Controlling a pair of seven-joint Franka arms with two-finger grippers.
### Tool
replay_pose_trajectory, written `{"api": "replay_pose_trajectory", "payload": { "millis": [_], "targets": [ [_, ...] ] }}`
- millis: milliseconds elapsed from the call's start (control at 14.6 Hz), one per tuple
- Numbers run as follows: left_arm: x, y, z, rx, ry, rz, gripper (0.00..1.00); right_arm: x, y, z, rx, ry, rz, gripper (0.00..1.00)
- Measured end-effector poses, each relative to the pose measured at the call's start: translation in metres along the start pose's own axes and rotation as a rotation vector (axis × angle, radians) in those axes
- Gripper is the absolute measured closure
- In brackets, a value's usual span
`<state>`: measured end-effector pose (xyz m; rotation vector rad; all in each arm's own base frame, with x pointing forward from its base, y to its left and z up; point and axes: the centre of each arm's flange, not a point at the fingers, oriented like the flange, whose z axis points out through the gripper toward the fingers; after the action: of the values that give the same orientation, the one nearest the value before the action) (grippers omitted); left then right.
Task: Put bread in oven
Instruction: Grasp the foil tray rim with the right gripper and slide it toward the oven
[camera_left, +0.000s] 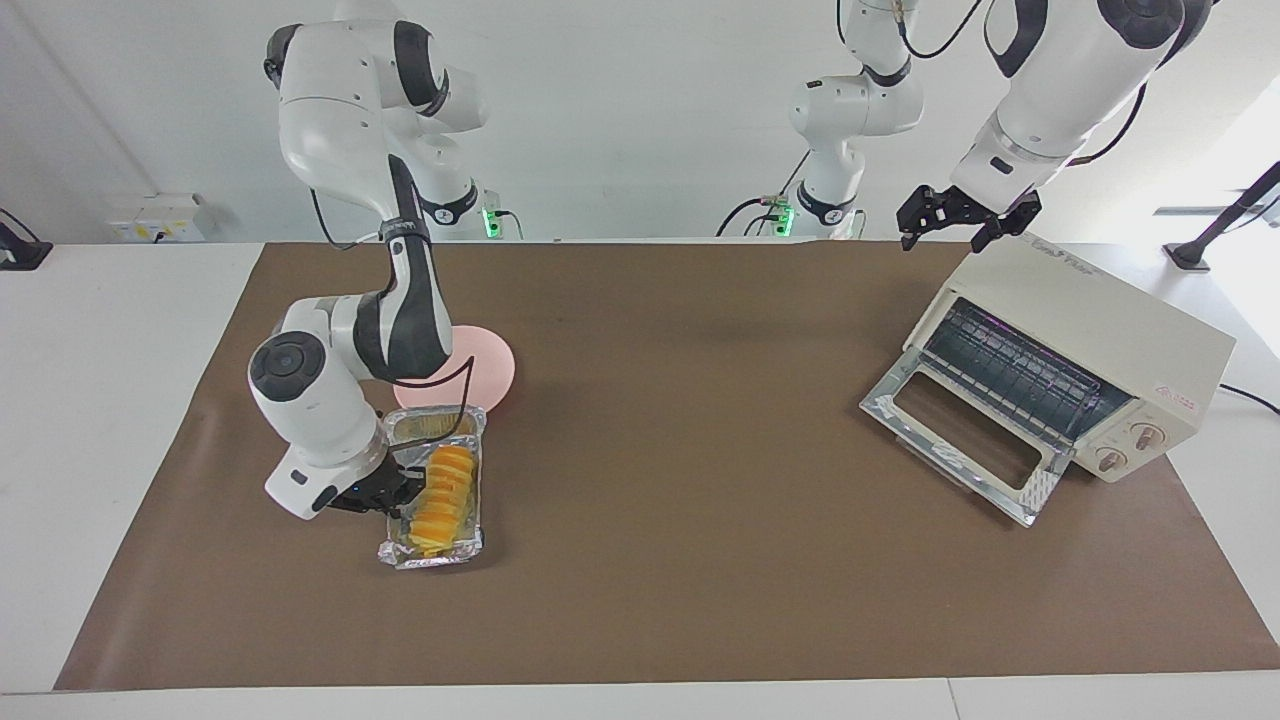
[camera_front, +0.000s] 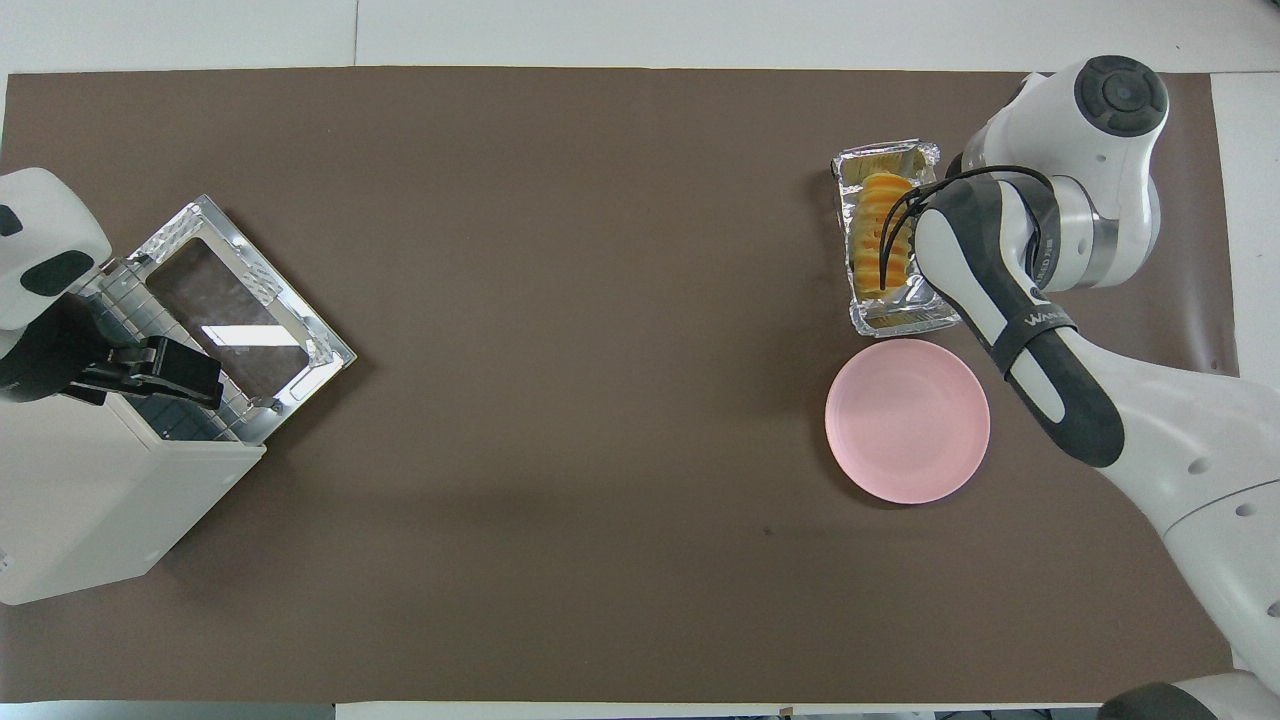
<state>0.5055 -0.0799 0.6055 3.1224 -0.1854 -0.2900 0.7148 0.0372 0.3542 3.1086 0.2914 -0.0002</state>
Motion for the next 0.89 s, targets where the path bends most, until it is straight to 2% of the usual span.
{"api": "replay_pose_trajectory", "payload": {
  "millis": [206, 343, 617, 892],
  "targets": [
    [0.0, 0.0, 0.0, 0.0, 0.0, 0.0, 0.0, 0.002, -0.014, -0.033, 0.048, -0.013, 0.0, 0.98],
    [0.0, 0.0, 0.0, 0.0, 0.0, 0.0, 0.0, 0.001, -0.047, -0.055, 0.089, -0.009, -0.019, 0.98],
    [0.0, 0.0, 0.0, 0.0, 0.0, 0.0, 0.0, -0.002, -0.157, -0.079, 0.098, -0.008, 0.063, 0.98],
    [0.0, 0.0, 0.0, 0.0, 0.0, 0.0, 0.0, -0.02, -0.283, -0.086, 0.105, 0.009, 0.118, 0.98]
  ]
}}
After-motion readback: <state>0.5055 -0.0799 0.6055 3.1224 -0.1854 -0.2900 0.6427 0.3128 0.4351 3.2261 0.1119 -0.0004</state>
